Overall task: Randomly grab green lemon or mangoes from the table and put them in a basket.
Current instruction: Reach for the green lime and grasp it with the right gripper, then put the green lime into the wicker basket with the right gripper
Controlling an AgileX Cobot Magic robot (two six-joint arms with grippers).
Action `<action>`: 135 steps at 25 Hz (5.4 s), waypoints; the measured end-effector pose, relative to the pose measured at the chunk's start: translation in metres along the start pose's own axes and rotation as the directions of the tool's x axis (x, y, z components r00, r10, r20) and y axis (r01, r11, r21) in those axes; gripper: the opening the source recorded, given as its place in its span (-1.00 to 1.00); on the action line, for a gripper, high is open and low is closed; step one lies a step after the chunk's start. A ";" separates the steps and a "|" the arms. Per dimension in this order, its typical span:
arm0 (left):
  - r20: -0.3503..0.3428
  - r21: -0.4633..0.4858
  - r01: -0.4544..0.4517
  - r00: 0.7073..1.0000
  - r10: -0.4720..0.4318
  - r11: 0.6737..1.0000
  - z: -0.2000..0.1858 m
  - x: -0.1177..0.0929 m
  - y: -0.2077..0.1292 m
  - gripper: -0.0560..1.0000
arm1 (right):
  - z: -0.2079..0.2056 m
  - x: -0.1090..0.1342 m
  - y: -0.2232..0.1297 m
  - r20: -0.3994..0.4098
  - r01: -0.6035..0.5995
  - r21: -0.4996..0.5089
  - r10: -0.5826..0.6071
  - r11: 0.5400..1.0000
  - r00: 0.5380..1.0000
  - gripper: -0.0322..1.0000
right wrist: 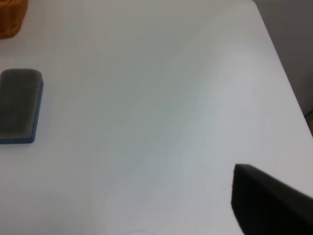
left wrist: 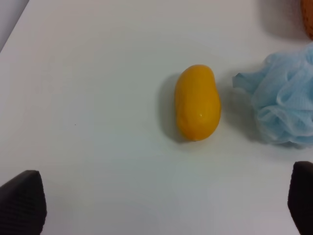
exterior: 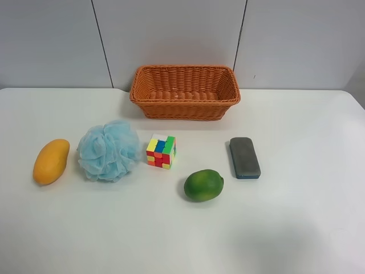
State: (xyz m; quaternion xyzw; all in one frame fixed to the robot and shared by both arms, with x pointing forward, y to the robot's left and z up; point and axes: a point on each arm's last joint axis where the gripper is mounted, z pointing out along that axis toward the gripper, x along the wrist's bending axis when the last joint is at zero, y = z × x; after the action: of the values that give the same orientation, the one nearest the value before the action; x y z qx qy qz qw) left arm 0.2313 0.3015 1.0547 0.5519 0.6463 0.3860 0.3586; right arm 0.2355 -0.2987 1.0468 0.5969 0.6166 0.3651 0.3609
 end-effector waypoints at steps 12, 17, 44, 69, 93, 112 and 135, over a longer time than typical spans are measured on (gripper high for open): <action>0.000 0.000 0.000 1.000 0.000 1.000 0.000 0.000 0.000 0.99 | 0.000 -0.001 0.000 0.014 -0.003 0.000 0.003 1.000 1.000 0.99; 0.000 0.000 0.000 1.000 0.000 1.000 0.000 0.000 0.000 0.99 | -0.001 -0.003 0.002 0.032 -0.028 -0.008 0.028 1.000 0.999 0.99; 0.000 0.000 0.000 1.000 0.000 1.000 0.000 0.000 0.000 0.99 | 0.222 0.181 0.124 -0.606 0.549 0.187 -0.344 0.815 0.717 0.97; 0.000 0.000 0.000 1.000 0.000 1.000 0.000 0.000 0.000 0.99 | 0.273 0.235 0.039 -0.808 0.958 0.260 -0.516 0.118 0.283 0.88; 0.000 0.000 0.000 1.000 0.000 1.000 0.000 0.000 0.000 0.99 | 0.300 0.241 0.008 -0.809 0.958 0.278 -0.520 0.072 0.274 0.33; 0.000 0.000 0.000 1.000 0.000 1.000 0.000 0.000 0.000 0.99 | 0.263 0.251 0.117 -0.655 0.944 0.141 -0.686 0.300 0.316 0.33; 0.000 0.000 0.000 1.000 0.000 1.000 0.000 0.000 0.000 0.99 | 0.399 0.208 0.156 -0.220 0.748 0.267 -0.717 0.608 0.661 0.33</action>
State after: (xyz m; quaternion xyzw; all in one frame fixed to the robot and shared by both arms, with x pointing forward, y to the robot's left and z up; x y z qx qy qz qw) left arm 0.2313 0.3014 1.0547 0.5519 0.6463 0.3859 0.3588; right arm 0.6552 -0.0797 0.9941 0.3271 0.8747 0.1016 0.3429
